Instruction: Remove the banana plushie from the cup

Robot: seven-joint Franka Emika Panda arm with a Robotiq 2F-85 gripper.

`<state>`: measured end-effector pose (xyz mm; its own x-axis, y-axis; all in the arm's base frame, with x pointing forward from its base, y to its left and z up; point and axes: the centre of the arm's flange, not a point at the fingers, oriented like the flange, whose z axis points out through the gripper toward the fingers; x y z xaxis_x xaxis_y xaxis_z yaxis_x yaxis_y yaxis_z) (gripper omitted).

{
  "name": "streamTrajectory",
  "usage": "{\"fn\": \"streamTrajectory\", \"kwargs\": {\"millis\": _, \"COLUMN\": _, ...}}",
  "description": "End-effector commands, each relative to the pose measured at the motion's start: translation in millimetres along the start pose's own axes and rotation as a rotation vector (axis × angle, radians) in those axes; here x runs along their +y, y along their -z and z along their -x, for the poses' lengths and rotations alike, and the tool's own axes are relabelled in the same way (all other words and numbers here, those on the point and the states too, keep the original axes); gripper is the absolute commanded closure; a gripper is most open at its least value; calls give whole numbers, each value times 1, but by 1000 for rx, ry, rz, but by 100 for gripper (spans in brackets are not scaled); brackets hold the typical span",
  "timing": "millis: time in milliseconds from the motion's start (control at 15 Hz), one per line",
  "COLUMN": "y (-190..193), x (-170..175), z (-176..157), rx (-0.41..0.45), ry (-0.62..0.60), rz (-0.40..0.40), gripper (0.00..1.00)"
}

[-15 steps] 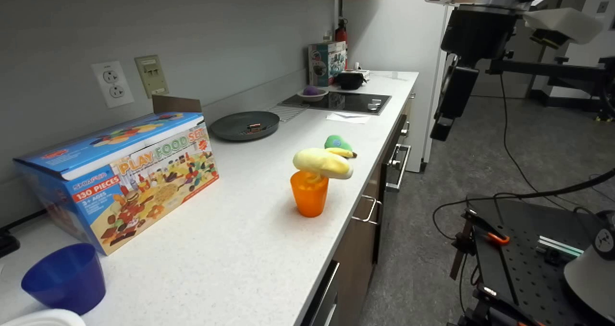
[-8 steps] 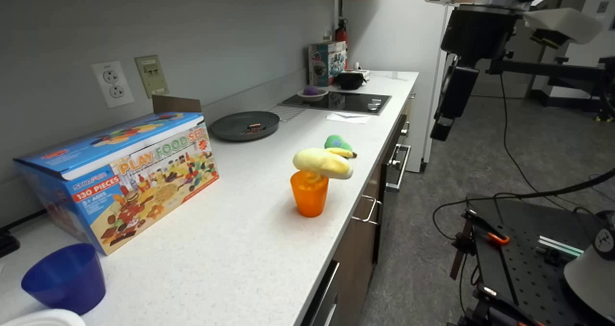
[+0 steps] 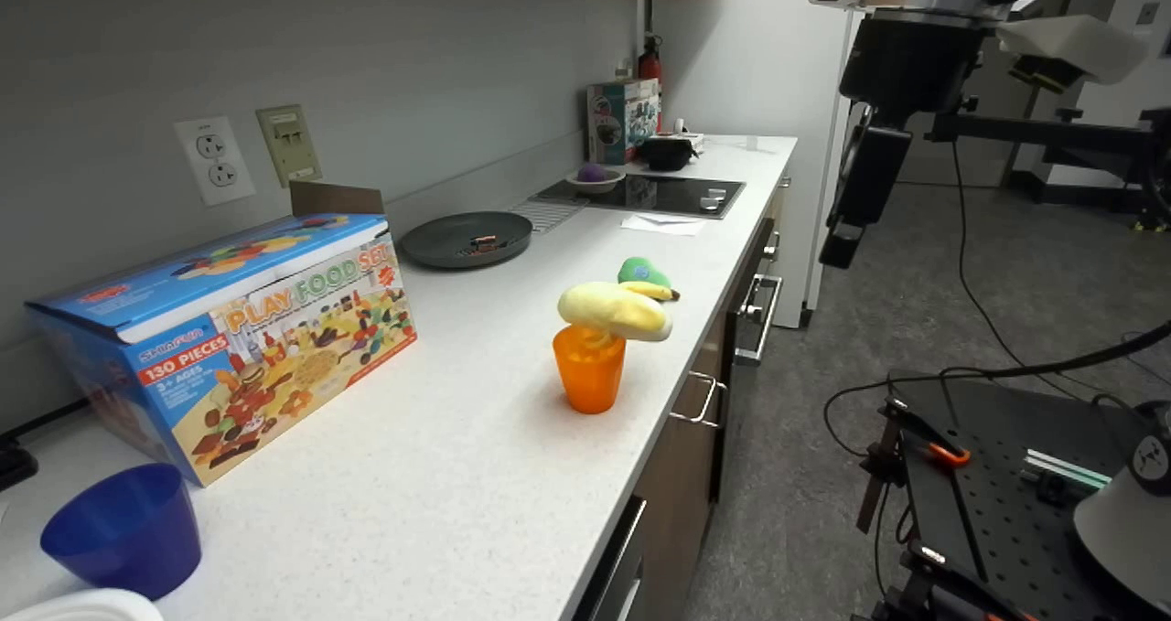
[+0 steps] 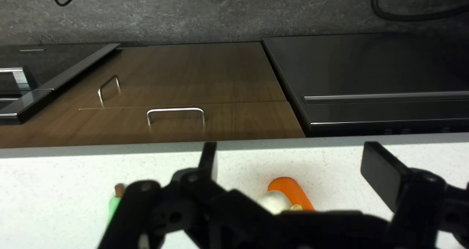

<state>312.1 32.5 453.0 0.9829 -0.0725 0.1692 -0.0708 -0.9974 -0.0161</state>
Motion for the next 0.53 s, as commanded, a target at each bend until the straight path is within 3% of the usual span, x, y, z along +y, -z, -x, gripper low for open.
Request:
{"fn": "streamTrajectory", "kwargs": {"millis": 0, "y": 0, "x": 0, "z": 0, "rx": 0, "ry": 0, "rz": 0, "gripper": 0}}
{"fn": "streamTrajectory", "kwargs": {"millis": 467, "y": 0, "x": 0, "z": -1, "rx": 13, "ry": 0, "rz": 0, "gripper": 0}}
